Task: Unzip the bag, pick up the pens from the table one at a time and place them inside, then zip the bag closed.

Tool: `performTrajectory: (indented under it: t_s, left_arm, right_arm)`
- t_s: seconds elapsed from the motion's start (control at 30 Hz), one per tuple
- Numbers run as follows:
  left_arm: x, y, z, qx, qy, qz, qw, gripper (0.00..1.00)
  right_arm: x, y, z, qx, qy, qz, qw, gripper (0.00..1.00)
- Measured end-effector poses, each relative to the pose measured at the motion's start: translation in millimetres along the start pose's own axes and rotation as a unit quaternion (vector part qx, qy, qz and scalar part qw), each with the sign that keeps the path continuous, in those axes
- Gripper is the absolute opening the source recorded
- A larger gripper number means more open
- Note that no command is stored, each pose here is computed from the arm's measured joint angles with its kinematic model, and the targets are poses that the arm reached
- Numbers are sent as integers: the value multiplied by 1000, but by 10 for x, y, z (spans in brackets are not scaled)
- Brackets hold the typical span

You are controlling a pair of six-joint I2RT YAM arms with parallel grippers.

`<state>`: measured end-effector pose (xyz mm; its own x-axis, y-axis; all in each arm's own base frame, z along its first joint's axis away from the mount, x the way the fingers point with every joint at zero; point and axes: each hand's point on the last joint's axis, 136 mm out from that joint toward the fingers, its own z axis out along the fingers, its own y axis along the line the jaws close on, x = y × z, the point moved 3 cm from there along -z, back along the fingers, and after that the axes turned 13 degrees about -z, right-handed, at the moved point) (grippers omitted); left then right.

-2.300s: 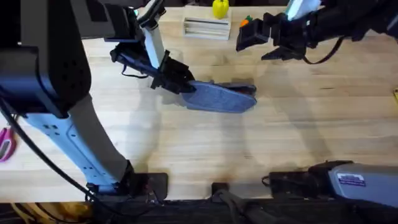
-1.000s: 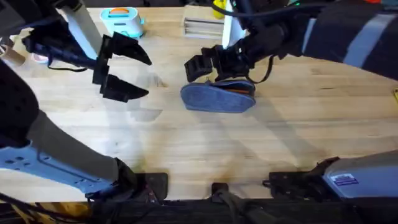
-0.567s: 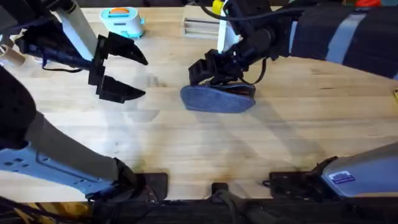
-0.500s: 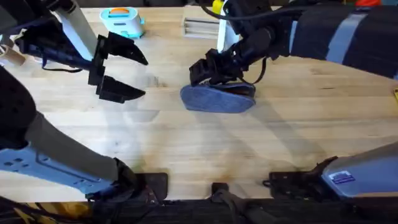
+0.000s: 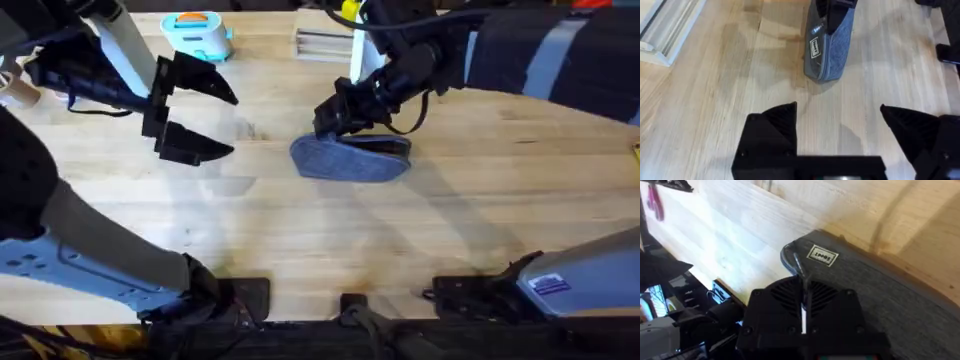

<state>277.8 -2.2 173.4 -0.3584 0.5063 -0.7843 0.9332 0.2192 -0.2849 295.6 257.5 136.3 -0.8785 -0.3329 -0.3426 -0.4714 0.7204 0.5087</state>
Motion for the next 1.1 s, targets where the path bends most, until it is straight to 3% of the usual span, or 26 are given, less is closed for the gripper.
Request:
performTrajectory:
  t_s: [0.6,0.73,0.77,0.83,0.93,1.1]
  left_arm:
    - [-53,-27,65,12,-1,5,1000,993]
    - [-133,-63,215,36,7,22,999,992]
    - [-226,-60,478,74,-4,33,997,994]
    - [-237,-30,587,86,-8,36,996,994]
    - [-228,25,869,119,-15,15,993,994]
    - [-294,44,1122,144,-41,5,989,993]
  right_arm:
    - [-90,88,-258,17,18,-38,999,31]
    - [-97,87,-264,18,18,-41,999,31]
    - [-102,89,-267,19,17,-42,999,31]
    - [-102,89,-267,19,17,-42,999,31]
    - [-102,89,-267,19,17,-42,999,31]
    - [-103,89,-267,18,17,-42,999,31]
